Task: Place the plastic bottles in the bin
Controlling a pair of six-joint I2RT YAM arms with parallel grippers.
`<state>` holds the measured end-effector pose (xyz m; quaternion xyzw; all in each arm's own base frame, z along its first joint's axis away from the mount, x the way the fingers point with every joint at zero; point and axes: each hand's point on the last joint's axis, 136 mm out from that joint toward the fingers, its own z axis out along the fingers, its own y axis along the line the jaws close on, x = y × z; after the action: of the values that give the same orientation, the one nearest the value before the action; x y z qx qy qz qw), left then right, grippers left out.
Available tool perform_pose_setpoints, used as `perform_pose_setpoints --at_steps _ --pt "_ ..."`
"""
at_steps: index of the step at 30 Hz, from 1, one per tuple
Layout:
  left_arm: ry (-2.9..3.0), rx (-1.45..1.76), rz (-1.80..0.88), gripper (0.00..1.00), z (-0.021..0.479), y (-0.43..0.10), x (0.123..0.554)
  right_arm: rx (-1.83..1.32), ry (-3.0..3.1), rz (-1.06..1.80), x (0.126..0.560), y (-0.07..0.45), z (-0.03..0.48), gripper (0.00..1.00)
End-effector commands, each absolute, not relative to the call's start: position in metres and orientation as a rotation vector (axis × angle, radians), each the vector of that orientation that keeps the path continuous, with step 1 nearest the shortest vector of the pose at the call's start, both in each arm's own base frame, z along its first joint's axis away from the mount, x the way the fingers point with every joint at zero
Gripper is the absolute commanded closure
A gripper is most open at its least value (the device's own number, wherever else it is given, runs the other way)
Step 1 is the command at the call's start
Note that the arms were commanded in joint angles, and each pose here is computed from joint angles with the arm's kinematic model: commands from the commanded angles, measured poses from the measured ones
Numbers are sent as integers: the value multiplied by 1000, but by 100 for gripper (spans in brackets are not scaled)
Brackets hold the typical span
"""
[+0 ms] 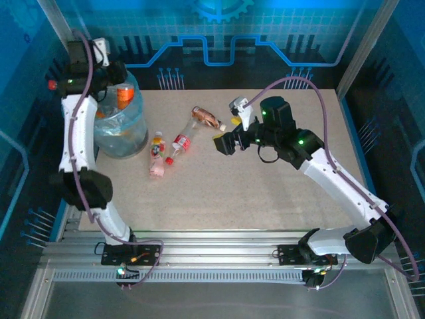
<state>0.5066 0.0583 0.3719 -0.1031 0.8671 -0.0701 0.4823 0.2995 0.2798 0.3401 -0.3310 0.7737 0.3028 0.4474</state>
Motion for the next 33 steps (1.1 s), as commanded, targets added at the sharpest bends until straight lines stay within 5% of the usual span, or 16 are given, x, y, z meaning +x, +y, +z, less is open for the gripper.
perform_pose_setpoints --at_steps 1,20,33 --pt "2232 -233 -159 68 355 51 499 -836 1917 795 291 288 344 0" --pt "2303 -372 -172 75 266 74 466 -863 1946 822 290 301 334 0" --pt "2012 -320 -202 53 406 69 457 -891 1942 825 284 313 338 0"
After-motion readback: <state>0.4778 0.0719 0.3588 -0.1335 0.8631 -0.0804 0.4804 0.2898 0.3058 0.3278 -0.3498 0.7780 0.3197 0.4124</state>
